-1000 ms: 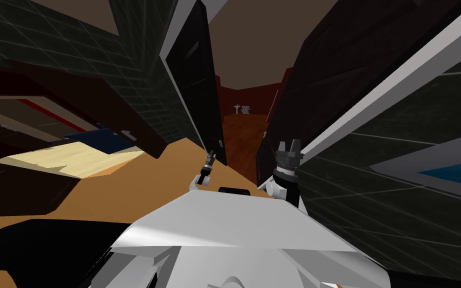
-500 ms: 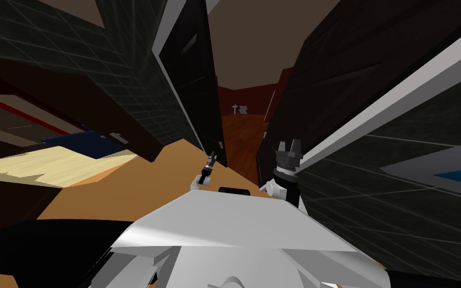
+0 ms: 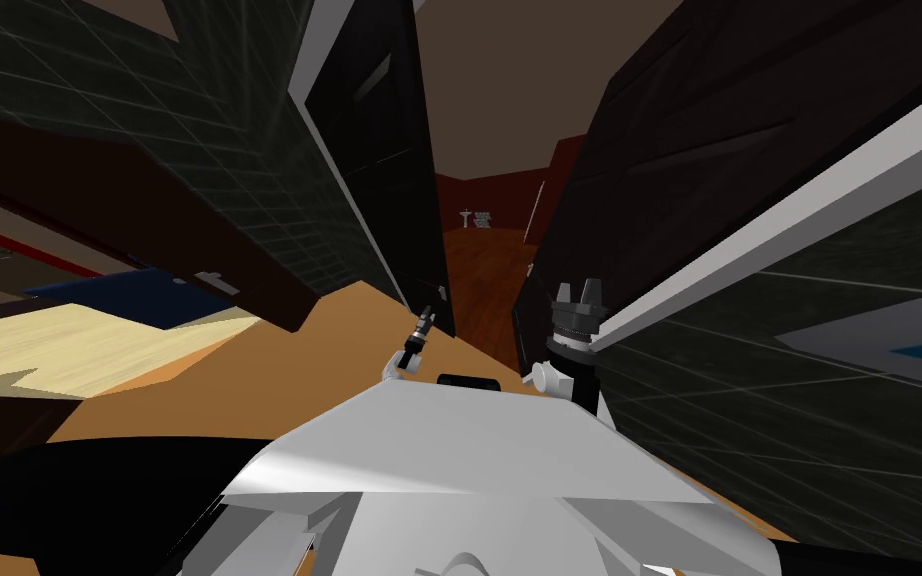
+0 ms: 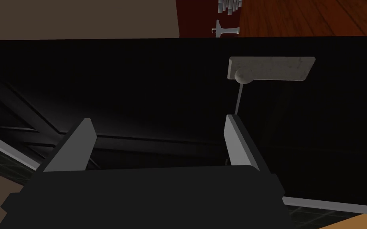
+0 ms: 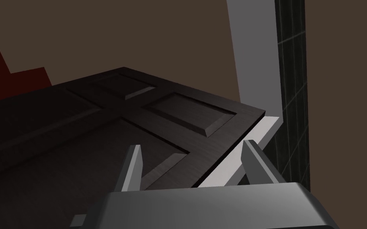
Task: Push the door open
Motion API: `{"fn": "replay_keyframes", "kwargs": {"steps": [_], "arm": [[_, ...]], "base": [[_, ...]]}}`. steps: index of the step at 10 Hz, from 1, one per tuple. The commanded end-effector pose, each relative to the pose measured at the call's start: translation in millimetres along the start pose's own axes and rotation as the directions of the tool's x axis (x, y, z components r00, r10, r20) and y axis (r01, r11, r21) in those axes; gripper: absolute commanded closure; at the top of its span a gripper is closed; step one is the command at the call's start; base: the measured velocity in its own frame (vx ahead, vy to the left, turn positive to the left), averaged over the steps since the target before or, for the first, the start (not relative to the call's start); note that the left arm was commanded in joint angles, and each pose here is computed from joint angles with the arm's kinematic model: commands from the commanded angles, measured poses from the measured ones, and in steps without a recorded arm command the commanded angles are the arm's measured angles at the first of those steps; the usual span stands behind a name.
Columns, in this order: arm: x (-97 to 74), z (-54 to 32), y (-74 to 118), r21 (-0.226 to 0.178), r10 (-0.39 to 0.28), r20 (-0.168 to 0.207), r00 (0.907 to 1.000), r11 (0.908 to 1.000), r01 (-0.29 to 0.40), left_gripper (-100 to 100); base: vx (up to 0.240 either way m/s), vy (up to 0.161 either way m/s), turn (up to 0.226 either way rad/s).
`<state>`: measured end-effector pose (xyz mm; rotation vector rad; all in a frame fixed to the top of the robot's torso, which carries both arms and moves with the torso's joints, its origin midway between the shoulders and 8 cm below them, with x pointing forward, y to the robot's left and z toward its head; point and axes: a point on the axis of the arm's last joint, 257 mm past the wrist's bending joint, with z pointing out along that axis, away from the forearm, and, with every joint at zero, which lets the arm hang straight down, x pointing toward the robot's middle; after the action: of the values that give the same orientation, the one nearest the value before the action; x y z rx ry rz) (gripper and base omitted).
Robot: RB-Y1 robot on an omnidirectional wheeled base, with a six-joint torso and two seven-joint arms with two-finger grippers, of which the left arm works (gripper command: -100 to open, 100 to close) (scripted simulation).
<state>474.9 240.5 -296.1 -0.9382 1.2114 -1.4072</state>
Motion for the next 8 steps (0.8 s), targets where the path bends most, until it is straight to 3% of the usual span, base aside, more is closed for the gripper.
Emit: {"fn": "replay_keyframes", "kwargs": {"steps": [1, 8], "arm": [[3.2, -0.7, 8.9, -0.015, -0.005, -0.009, 0.9999, 0.9999, 0.004, -100], [12.0, -5.6, 40.0, -0.076, -0.024, -0.044, 0.9987, 0.9969, 0.02, -100]], "base": [[0.058, 0.106, -0.069], [0.064, 0.088, -0.07]]}}
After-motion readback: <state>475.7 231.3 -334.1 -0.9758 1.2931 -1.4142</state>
